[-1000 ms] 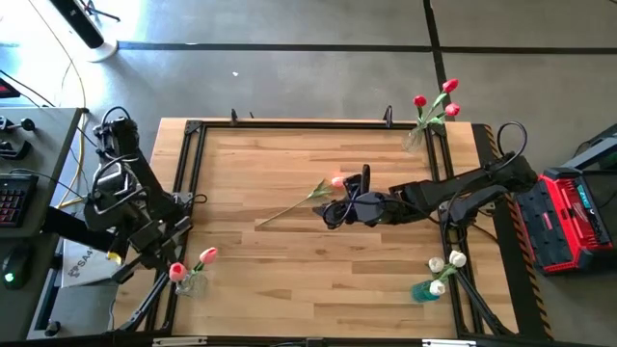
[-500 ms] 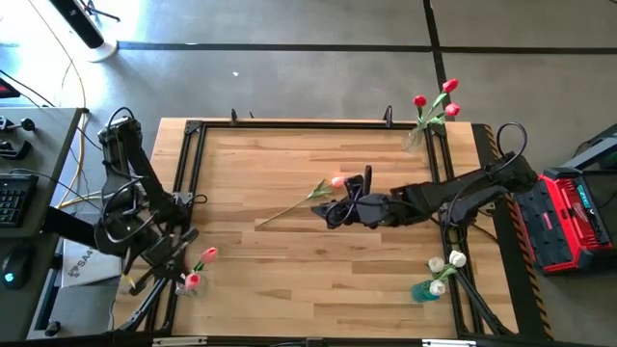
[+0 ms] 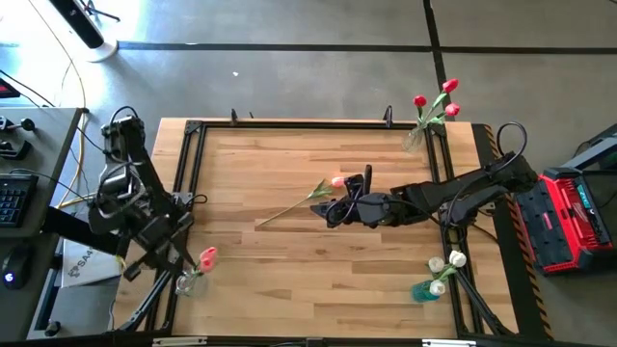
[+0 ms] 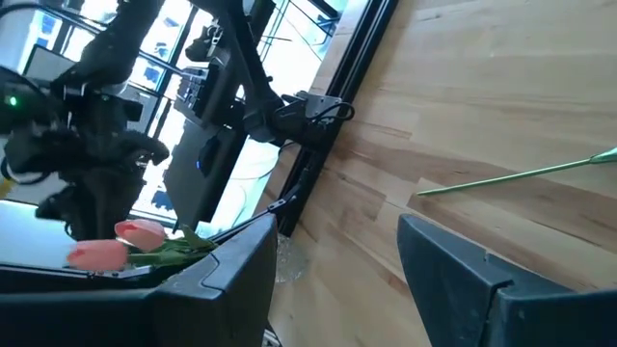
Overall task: Sort flowers into vase by color
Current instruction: Put the pink flower into the bottom transparent vase
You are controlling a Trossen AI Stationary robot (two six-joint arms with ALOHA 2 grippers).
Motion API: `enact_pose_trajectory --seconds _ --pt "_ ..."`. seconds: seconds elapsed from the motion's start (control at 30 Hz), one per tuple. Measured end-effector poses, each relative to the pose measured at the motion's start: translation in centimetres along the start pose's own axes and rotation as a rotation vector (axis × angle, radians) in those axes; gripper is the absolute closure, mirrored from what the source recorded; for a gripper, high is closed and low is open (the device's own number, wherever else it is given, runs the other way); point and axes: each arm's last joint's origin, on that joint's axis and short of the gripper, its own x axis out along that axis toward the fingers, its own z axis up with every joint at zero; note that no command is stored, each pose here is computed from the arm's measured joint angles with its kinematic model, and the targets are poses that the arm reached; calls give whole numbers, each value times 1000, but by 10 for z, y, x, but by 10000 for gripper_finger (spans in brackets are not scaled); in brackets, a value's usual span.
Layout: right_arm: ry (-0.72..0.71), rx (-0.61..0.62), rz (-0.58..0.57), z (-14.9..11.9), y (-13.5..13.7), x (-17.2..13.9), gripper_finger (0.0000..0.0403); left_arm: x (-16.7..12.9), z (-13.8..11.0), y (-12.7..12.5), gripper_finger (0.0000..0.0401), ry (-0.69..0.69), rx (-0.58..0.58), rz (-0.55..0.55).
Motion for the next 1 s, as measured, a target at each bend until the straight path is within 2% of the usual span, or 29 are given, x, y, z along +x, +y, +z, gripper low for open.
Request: enact_pose_trajectory --seconds 0.2,0.3,0.37,0.47,0.57,0.73,0.83,1.0 --pt "1 -1 0 0 0 0 199 -25 15 9 282 -96 -79 -43" --pt "1 -6 1 0 0 0 199 -35 21 15 282 -149 -105 -16" --pt "1 -7 1 0 0 0 199 -39 22 20 282 -197 -119 78" --pt "1 -5 0 0 0 0 199 -42 21 29 281 -244 -139 275" --pt "6 -13 -26 0 -3 0 199 -42 15 36 281 -223 -145 372" --pt "27 -50 -137 3 -16 3 199 -36 10 47 281 -214 -202 520" --pt "85 -62 -177 9 -23 6 199 -26 10 50 281 -184 -199 566" --pt "133 -58 -236 20 -34 11 199 -10 11 64 281 -169 -205 725"
